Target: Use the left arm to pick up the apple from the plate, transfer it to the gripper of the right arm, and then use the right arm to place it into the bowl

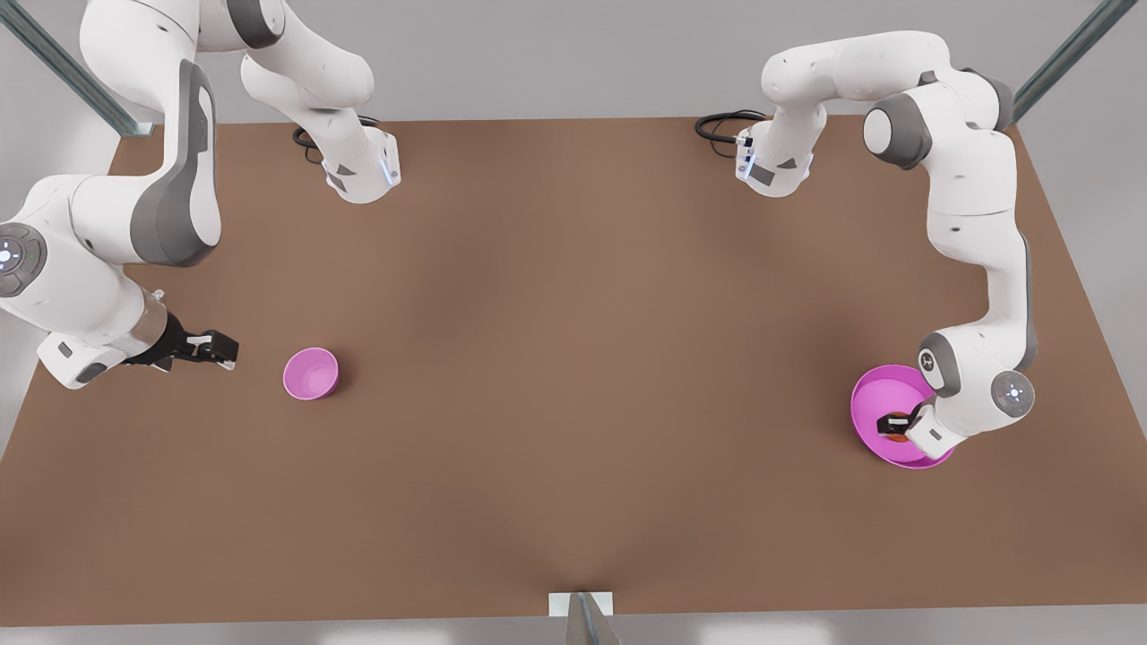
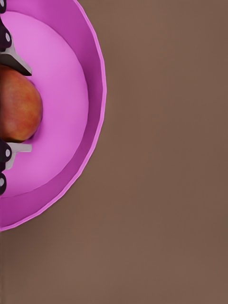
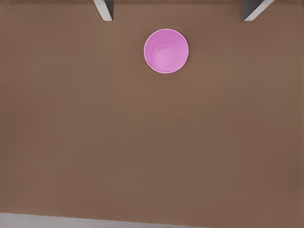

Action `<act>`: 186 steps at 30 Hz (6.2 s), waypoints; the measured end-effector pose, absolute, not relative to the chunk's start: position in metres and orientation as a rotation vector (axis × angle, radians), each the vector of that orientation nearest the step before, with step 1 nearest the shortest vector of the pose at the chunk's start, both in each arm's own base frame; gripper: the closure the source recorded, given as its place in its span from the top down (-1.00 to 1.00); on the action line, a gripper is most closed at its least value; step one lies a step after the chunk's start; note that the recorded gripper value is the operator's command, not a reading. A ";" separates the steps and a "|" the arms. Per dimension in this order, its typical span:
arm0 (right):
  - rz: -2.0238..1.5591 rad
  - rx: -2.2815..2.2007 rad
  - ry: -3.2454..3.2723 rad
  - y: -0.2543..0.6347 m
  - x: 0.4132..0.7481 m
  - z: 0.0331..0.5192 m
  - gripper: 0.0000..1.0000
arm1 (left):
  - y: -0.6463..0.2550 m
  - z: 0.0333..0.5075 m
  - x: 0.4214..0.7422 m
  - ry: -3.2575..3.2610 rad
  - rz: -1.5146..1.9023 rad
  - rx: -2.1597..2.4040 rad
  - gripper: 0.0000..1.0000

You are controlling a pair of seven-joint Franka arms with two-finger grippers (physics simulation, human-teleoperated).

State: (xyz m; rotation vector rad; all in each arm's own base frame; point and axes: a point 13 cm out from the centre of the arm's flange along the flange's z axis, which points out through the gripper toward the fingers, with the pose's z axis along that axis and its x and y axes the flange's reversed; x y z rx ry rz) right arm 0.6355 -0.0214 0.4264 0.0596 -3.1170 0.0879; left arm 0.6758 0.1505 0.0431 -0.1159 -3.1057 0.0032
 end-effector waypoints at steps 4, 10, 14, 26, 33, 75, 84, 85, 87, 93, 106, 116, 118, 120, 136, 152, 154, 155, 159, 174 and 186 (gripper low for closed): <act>0.087 0.060 -3.117 -0.021 0.636 0.426 1.00 | 0.149 0.042 0.676 -3.104 0.004 -0.124 0.46; 0.085 0.055 -3.116 -0.023 0.635 0.426 1.00 | 0.140 0.100 0.695 -3.162 -0.016 -0.151 0.39; 0.060 0.047 -3.116 -0.022 0.635 0.425 1.00 | 0.021 0.193 0.704 -3.169 0.056 -0.266 0.39; -0.857 0.063 -2.855 0.181 0.625 0.401 0.98 | -0.317 0.280 0.650 -2.545 1.045 0.654 0.34; -1.315 -0.020 -2.525 0.343 0.583 0.383 1.00 | -0.458 0.298 0.657 -1.928 1.216 1.196 0.32; -2.173 -0.030 -2.295 0.335 0.691 0.301 1.00 | -0.648 0.304 0.660 -0.940 1.122 1.879 0.31; -2.210 0.073 -2.326 0.355 0.686 0.303 1.00 | -0.646 0.303 0.661 -0.903 1.108 1.895 0.31; -2.213 0.078 -2.326 0.356 0.685 0.302 1.00 | -0.646 0.303 0.661 -0.900 1.107 1.896 0.31; -2.220 0.089 -2.324 0.358 0.683 0.302 1.00 | -0.646 0.303 0.661 -0.895 1.104 1.898 0.31; -2.252 0.137 -2.287 0.368 0.674 0.310 1.00 | -0.646 0.301 0.661 -0.882 1.095 1.903 0.31; -2.267 0.193 -2.287 0.385 0.668 0.315 0.79 | -0.645 0.298 0.661 -0.871 1.083 1.912 0.31; -2.274 0.193 -2.312 0.383 0.672 0.314 0.24 | -0.649 0.296 0.657 -0.873 1.075 1.914 1.00; -2.277 0.193 -2.317 0.380 0.674 0.314 0.24 | -0.649 0.297 0.657 -0.872 1.075 1.914 1.00; -2.282 0.195 -2.323 0.377 0.677 0.316 0.24 | -0.649 0.297 0.656 -0.871 1.075 1.915 1.00; -2.138 0.291 -2.409 0.177 0.673 0.296 0.26 | -0.233 0.367 0.701 -2.263 0.448 1.881 1.00; -1.542 0.661 -2.487 0.038 0.574 0.229 0.26 | -0.066 0.467 0.584 -2.952 -0.176 0.766 1.00; -1.433 0.700 -2.532 0.025 0.575 0.219 0.26 | -0.063 0.465 0.578 -2.944 -0.190 0.658 1.00; -1.385 0.713 -2.554 0.020 0.577 0.213 0.26 | -0.062 0.464 0.575 -2.940 -0.194 0.608 1.00; -1.181 0.764 -2.621 0.004 0.583 0.188 0.26 | -0.060 0.456 0.567 -2.912 -0.203 0.435 1.00; -0.597 0.859 -2.653 -0.032 0.564 0.127 0.35 | -0.058 0.439 0.552 -2.832 -0.180 0.059 1.00; -0.479 0.830 -2.773 -0.044 0.596 0.158 1.00 | -0.054 0.435 0.550 -2.808 -0.159 -0.069 1.00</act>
